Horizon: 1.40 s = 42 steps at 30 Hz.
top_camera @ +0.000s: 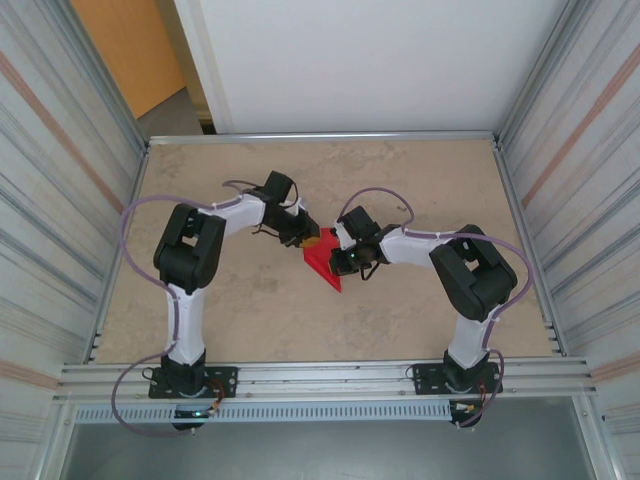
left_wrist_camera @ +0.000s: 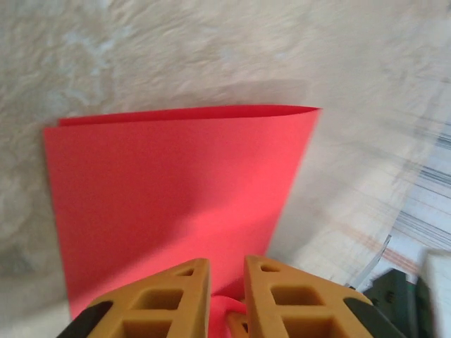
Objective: Fold a paper plane with a square sheet of paper (pick it up from the middle)
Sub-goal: Third fold the triangle at the center of the table.
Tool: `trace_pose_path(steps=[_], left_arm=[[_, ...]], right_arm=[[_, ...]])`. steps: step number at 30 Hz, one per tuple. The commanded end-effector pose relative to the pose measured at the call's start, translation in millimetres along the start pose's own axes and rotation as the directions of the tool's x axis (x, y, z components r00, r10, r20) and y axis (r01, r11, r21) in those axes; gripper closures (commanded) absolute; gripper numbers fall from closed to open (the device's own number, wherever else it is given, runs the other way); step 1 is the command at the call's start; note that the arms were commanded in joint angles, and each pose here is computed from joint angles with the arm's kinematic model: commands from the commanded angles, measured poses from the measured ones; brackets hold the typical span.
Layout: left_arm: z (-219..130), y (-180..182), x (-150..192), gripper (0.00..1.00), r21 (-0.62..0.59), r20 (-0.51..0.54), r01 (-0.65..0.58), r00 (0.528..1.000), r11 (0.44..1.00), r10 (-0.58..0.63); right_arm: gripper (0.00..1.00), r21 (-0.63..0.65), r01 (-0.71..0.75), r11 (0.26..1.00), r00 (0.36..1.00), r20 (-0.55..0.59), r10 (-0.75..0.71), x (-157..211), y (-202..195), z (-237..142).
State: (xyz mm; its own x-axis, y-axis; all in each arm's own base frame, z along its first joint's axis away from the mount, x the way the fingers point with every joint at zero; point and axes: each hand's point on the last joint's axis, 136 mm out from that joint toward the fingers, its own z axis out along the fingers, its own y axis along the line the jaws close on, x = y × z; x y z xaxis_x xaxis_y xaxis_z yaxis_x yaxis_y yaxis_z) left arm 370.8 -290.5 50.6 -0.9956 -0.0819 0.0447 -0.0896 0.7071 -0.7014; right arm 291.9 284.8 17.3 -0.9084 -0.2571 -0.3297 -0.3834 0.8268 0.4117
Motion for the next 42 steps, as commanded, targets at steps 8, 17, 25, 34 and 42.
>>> trace_pose_path(steps=[8, 17, 25, 34, 42], left_arm=[[-32, -20, 22, 0.79, 0.080, 0.094, 0.007, 0.995, 0.997, -0.014], [-11, -2, 59, 0.84, 0.062, 0.032, 0.061, 0.997, 0.996, -0.063], [0, 0, 65, 0.85, 0.058, 0.005, 0.063, 0.998, 0.996, -0.064], [9, 4, 62, 0.86, 0.037, -0.009, 0.073, 0.997, 0.997, -0.073], [11, 18, 68, 0.86, 0.001, -0.015, 0.093, 0.996, 0.996, -0.093]], right_arm=[[0.95, 0.052, -0.039, 0.998, 0.997, -0.062, 0.042, 15, -12, 10], [0.95, 0.054, -0.042, 0.998, 0.997, -0.065, 0.046, 15, -13, 10], [0.95, 0.054, -0.042, 0.998, 0.997, -0.069, 0.045, 14, -12, 11], [0.95, 0.058, -0.040, 0.998, 0.996, -0.074, 0.044, 14, -12, 12], [0.95, 0.059, -0.040, 0.997, 0.996, -0.076, 0.045, 15, -13, 13]])
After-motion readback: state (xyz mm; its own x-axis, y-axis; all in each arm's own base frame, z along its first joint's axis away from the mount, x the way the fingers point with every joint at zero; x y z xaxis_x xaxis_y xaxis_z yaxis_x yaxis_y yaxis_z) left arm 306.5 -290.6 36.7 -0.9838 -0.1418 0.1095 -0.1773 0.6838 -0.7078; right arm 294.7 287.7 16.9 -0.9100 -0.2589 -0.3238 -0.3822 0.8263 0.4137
